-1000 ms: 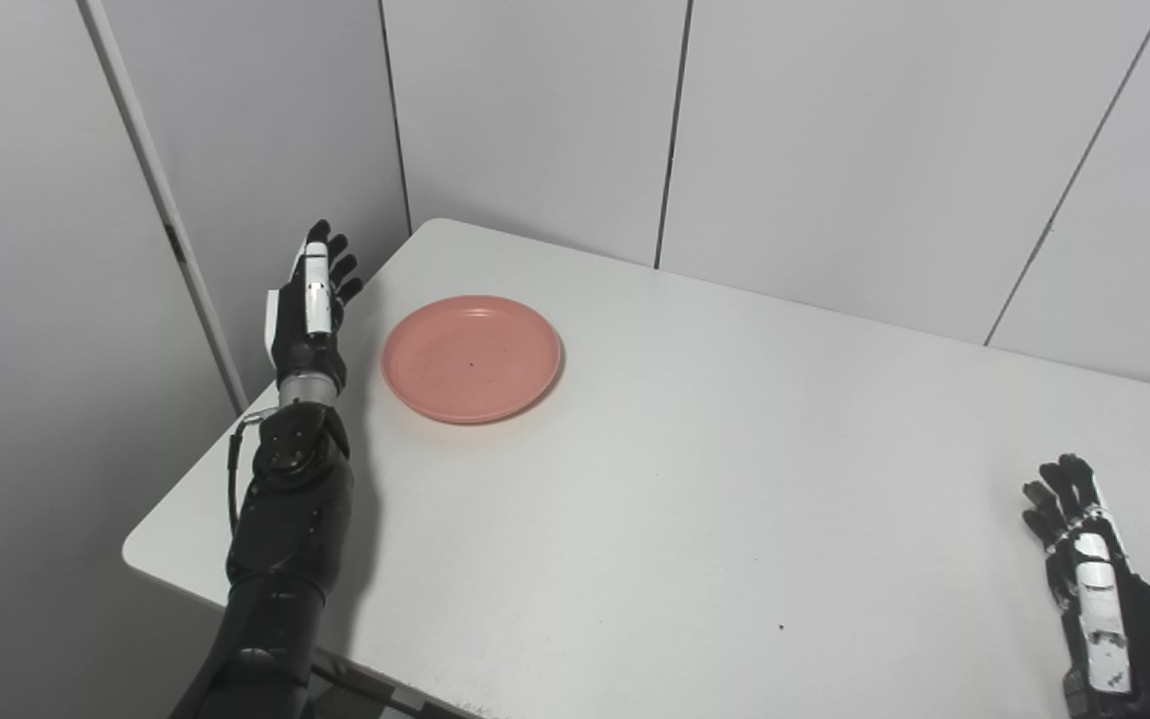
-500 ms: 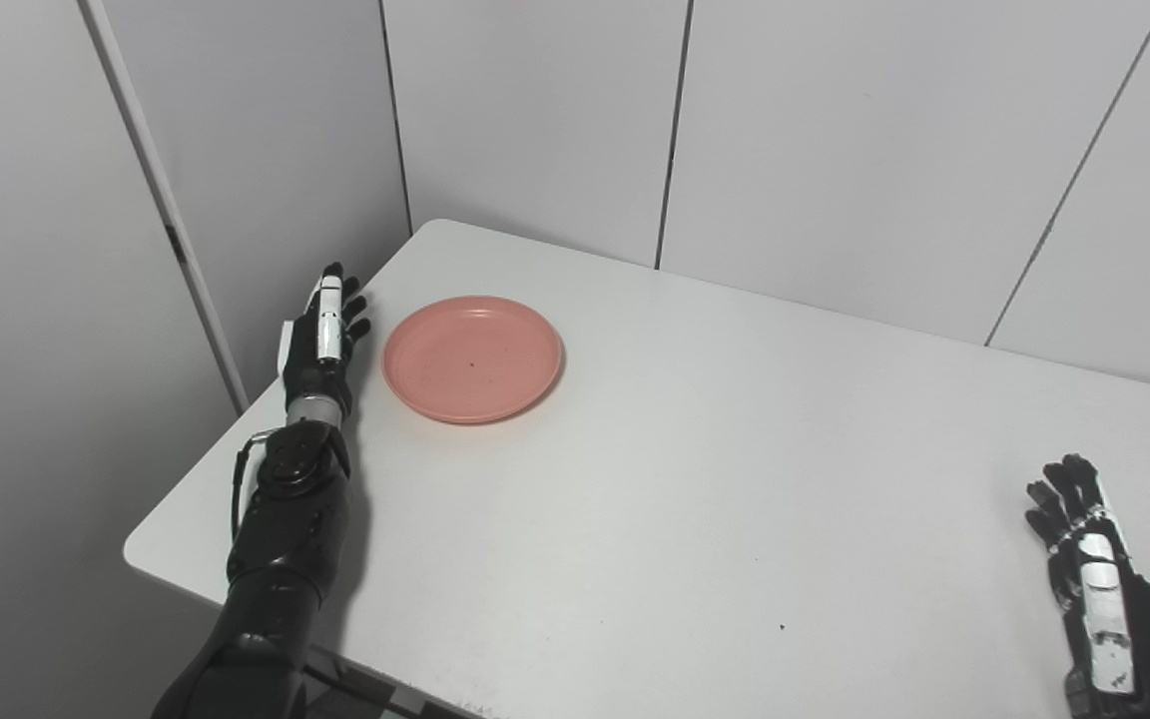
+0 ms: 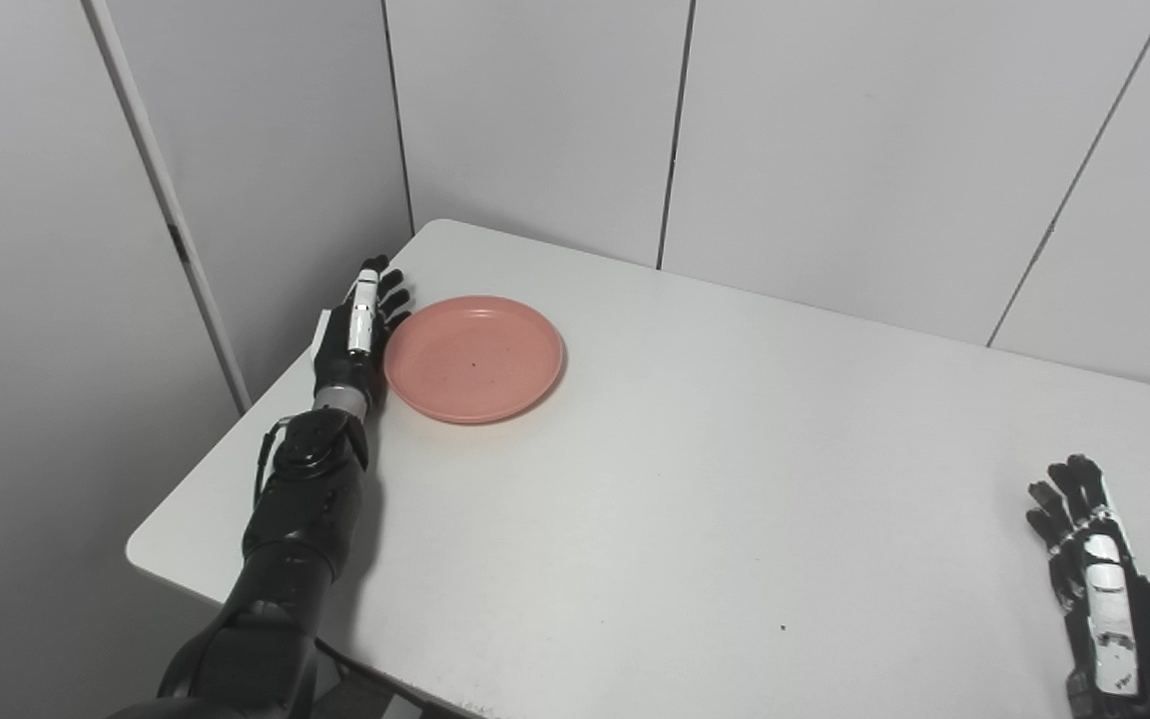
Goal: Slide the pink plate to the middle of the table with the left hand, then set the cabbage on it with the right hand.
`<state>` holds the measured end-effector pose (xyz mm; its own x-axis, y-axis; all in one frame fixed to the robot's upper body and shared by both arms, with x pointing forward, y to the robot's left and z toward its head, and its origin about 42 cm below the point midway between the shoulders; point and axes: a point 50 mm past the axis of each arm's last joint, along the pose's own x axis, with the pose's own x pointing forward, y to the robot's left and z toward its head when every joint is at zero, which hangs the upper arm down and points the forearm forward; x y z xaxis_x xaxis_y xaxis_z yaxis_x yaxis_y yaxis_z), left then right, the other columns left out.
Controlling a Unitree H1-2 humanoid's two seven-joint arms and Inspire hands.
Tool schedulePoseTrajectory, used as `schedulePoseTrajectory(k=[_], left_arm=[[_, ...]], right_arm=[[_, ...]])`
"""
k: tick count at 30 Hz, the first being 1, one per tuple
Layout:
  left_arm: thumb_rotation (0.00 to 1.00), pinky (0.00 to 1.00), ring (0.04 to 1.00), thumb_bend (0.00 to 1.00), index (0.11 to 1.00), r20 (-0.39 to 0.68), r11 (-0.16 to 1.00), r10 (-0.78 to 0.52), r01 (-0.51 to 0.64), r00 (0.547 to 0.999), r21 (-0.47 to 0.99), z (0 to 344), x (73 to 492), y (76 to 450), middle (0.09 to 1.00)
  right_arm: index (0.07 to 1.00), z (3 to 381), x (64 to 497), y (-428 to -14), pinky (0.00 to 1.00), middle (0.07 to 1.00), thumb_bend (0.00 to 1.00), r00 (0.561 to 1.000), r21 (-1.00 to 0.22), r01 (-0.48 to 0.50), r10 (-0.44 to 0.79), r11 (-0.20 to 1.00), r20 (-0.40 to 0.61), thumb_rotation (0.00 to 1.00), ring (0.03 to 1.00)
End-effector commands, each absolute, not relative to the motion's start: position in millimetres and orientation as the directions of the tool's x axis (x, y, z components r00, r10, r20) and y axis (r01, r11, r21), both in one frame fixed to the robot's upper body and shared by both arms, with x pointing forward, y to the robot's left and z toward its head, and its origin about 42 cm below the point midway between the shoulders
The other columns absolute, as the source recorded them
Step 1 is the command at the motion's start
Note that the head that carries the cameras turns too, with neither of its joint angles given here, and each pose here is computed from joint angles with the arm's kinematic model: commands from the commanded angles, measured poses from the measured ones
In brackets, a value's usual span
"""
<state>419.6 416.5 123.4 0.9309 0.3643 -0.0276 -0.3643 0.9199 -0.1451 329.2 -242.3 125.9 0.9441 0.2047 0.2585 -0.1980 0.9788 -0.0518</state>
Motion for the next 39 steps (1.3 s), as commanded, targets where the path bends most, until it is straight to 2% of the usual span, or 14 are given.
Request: schedulePoseTrajectory(k=[1, 6, 12, 17, 21, 34, 39], left_arm=[[0.93, 0.88, 0.899, 0.42, 0.913, -0.037, 0.931, 0.323, -0.324, 0.946, -0.167, 126.1, 430.2, 404.9, 0.92], [1.0, 0.89, 0.903, 0.4, 0.903, -0.074, 0.943, 0.283, -0.292, 0.956, -0.162, 116.1, 433.0, 383.7, 0.918], [1.0, 0.89, 0.906, 0.41, 0.907, -0.094, 0.961, 0.21, -0.224, 0.973, -0.162, 107.8, 433.0, 357.5, 0.92], [1.0, 0.91, 0.914, 0.41, 0.921, -0.104, 0.967, 0.14, -0.158, 0.985, -0.2, 105.5, 430.7, 336.8, 0.926], [1.0, 0.9, 0.911, 0.42, 0.919, -0.115, 0.968, 0.08, -0.104, 0.99, -0.227, 105.4, 428.1, 320.7, 0.924], [1.0, 0.92, 0.924, 0.42, 0.931, -0.121, 0.96, -0.1, 0.064, 0.988, -0.272, 109.4, 413.1, 259.8, 0.938], [1.0, 0.92, 0.919, 0.43, 0.922, -0.13, 0.954, -0.159, 0.119, 0.979, -0.274, 109.2, 405.0, 241.3, 0.933]], right_arm=[[0.971, 98.0, 309.3, -243.3, 0.95, 0.965, 0.21, 0.963, -0.024, -0.196, 0.197, 0.98, 0.185, 1.0, 0.945], [0.965, 98.2, 308.8, -242.1, 0.94, 0.958, 0.2, 0.961, -0.027, -0.196, 0.198, 0.98, 0.191, 1.0, 0.943], [0.969, 97.8, 309.6, -240.0, 0.95, 0.963, 0.19, 0.962, -0.038, -0.199, 0.202, 0.979, 0.183, 1.0, 0.948], [0.961, 97.8, 308.3, -238.3, 0.95, 0.955, 0.25, 0.964, -0.06, -0.188, 0.196, 0.98, 0.179, 1.0, 0.942], [0.961, 99.1, 306.7, -234.7, 0.93, 0.953, 0.24, 0.962, -0.059, -0.191, 0.199, 0.98, 0.189, 1.0, 0.938], [0.958, 101.3, 302.2, -220.2, 0.94, 0.952, 0.24, 0.966, -0.047, -0.181, 0.187, 0.982, 0.179, 1.0, 0.936], [0.938, 100.9, 300.2, -214.4, 0.9, 0.935, 0.29, 0.968, -0.088, -0.165, 0.179, 0.982, 0.176, 1.0, 0.92]])
